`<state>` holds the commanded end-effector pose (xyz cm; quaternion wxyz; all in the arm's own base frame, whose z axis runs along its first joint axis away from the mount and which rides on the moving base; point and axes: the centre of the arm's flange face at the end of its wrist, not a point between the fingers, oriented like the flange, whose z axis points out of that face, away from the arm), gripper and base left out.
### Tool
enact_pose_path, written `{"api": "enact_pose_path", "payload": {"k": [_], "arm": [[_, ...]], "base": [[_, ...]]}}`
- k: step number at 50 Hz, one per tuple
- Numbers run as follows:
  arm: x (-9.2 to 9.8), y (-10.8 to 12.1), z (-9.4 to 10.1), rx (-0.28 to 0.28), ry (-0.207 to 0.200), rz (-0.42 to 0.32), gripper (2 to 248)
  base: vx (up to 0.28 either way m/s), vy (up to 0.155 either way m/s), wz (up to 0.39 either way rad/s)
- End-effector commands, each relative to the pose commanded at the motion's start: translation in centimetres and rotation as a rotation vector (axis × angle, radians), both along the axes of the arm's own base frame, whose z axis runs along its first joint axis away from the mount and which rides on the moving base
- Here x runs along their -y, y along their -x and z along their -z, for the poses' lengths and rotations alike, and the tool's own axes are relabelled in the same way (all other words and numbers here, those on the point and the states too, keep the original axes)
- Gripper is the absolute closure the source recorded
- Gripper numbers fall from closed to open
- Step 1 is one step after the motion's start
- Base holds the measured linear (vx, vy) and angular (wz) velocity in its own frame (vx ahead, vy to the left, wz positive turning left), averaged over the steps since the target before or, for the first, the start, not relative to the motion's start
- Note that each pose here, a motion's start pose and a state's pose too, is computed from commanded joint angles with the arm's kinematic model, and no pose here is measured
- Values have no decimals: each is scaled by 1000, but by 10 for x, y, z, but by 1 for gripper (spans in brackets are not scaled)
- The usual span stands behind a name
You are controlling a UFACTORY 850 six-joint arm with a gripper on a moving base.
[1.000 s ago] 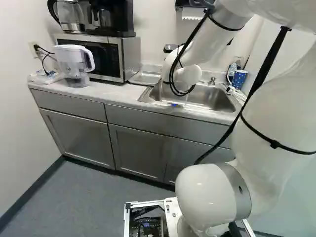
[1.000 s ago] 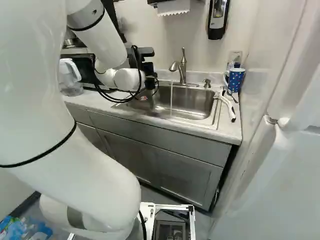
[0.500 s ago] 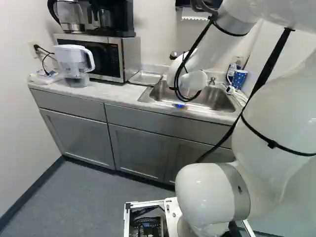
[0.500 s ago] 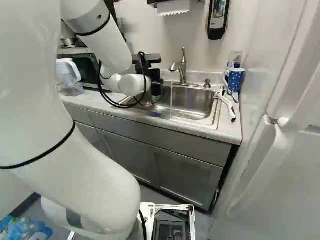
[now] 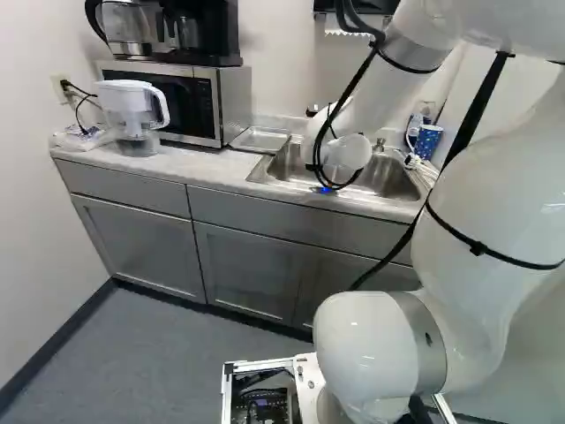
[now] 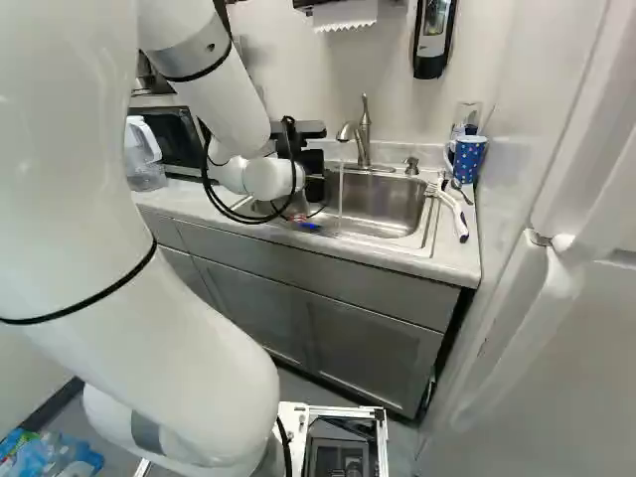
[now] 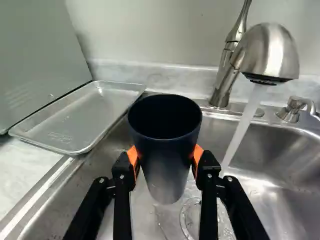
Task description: Rinse the cup and place it in the tray
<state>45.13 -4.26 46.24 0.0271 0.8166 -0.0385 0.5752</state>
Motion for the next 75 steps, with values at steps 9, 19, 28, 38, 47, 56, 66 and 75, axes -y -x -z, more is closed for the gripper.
{"api": "enact_pose_path", "payload": {"k": [9,19,28,38,47,56,66,75], "arm": [[4,0,2,-5,0,8,128],[14,-1,2,-5,-1,31,128],[26,-2,2,-5,-1,57,128],[40,-2,2,-6,-1,86,128],[53,-3,3,-16,-2,113,128],[63,-3,4,-29,-5,133,128],[66,-3,5,-38,-6,141,128],[66,-3,5,-38,-6,141,128]], "base": [[0,0,0],[0,0,0],[0,0,0],[0,0,0],[0,0,0],[0,0,0],[0,0,0],[0,0,0]]}}
